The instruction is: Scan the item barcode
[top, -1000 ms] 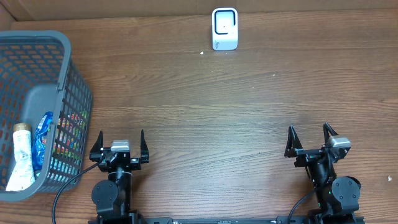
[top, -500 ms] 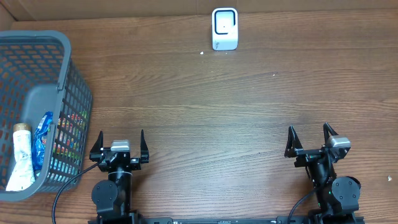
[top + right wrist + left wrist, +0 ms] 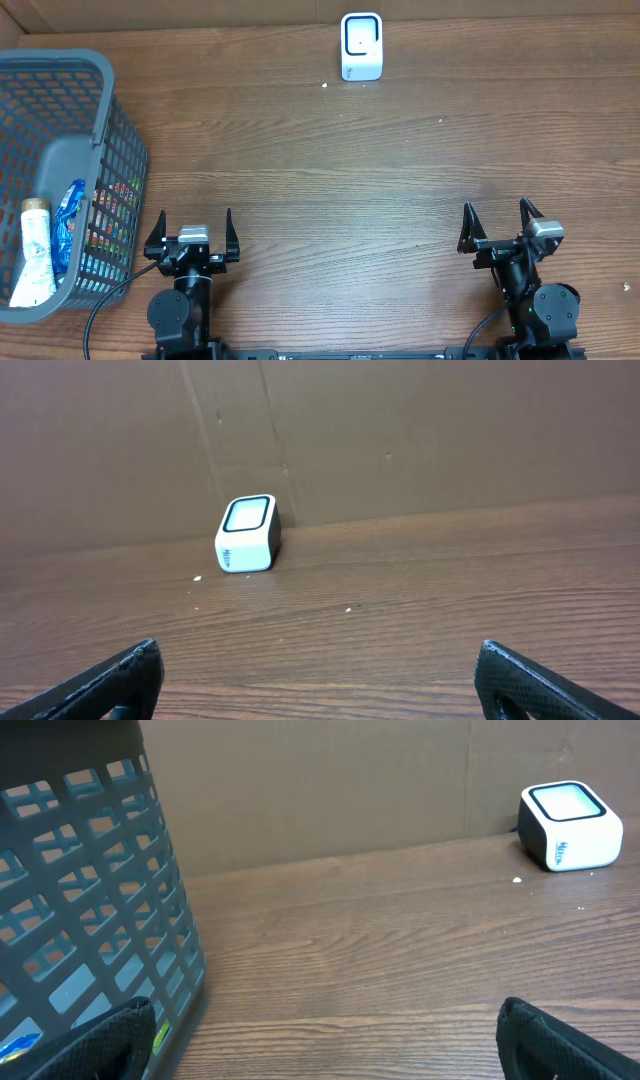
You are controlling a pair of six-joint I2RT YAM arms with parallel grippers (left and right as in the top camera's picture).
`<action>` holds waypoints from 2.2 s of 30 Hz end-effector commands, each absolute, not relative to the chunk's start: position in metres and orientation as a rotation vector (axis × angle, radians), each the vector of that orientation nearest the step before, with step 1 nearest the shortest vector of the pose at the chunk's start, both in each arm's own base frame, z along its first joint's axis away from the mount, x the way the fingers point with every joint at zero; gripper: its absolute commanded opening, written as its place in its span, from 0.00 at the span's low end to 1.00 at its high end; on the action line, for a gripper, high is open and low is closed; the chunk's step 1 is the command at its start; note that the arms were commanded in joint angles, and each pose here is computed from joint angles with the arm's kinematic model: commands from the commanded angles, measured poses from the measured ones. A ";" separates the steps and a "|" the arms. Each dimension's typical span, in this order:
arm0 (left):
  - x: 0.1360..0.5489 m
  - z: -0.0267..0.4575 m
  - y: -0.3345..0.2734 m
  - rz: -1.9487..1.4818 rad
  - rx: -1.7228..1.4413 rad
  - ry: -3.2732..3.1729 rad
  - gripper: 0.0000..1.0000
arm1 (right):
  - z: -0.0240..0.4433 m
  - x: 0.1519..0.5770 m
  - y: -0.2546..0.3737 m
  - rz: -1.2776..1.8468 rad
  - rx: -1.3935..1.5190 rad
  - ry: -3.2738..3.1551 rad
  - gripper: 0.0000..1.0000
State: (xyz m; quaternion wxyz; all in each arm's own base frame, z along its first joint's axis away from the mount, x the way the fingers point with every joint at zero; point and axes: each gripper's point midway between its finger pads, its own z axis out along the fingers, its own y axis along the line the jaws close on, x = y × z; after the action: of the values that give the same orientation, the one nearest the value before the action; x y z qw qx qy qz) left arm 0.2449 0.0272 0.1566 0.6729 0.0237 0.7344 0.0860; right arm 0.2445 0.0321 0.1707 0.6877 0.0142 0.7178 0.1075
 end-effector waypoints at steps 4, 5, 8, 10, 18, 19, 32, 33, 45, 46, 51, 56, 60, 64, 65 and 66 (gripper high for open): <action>0.245 0.156 0.028 0.191 0.040 1.649 1.00 | 0.170 0.244 0.033 0.242 0.024 1.600 1.00; 0.245 0.156 0.028 0.191 0.040 1.649 1.00 | 0.170 0.244 0.033 0.242 0.024 1.600 1.00; 0.245 0.156 0.028 0.191 0.040 1.649 1.00 | 0.170 0.244 0.033 0.242 0.024 1.600 1.00; 0.245 0.156 0.028 0.191 0.040 1.649 0.99 | 0.170 0.244 0.033 0.242 0.024 1.600 1.00; 0.245 0.156 0.028 0.191 0.040 1.649 1.00 | 0.170 0.244 0.033 0.242 0.024 1.600 1.00; 0.245 0.156 0.028 0.191 0.041 1.649 1.00 | 0.170 0.244 0.033 0.242 0.024 1.600 1.00; 0.245 0.156 0.028 0.191 0.040 1.649 1.00 | 0.170 0.244 0.033 0.242 0.024 1.600 1.00; 0.245 0.156 0.028 0.191 0.040 1.649 1.00 | 0.170 0.244 0.033 0.242 0.024 1.600 1.00; 0.245 0.156 0.028 0.191 0.040 1.649 1.00 | 0.170 0.244 0.033 0.242 0.024 1.600 1.00; 0.245 0.156 0.028 0.191 0.040 1.649 1.00 | 0.170 0.244 0.033 0.242 0.024 1.600 1.00; 0.245 0.156 0.028 0.191 0.041 1.649 1.00 | 0.170 0.244 0.033 0.242 0.024 1.600 1.00; 0.245 0.156 0.028 0.191 0.040 1.649 1.00 | 0.170 0.244 0.033 0.240 0.025 1.600 1.00; 0.245 0.159 0.029 0.215 0.053 1.638 1.00 | 0.170 0.244 0.033 0.240 0.025 1.599 1.00; 0.245 0.158 0.021 0.175 0.090 1.642 1.00 | 0.170 0.244 0.033 0.242 0.025 1.600 1.00; 0.245 0.157 0.021 0.172 0.090 1.642 1.00 | 0.169 0.244 0.035 0.249 0.019 1.601 1.00; 0.245 0.157 0.021 0.157 0.073 1.642 1.00 | 0.169 0.244 0.035 0.254 0.020 1.601 1.00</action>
State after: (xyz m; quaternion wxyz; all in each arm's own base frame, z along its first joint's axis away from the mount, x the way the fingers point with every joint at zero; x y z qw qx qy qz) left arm 0.2451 0.0250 0.1574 0.6747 0.0283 0.7330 0.0819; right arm 0.2445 0.0321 0.1706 0.6876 0.0138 0.7180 0.1073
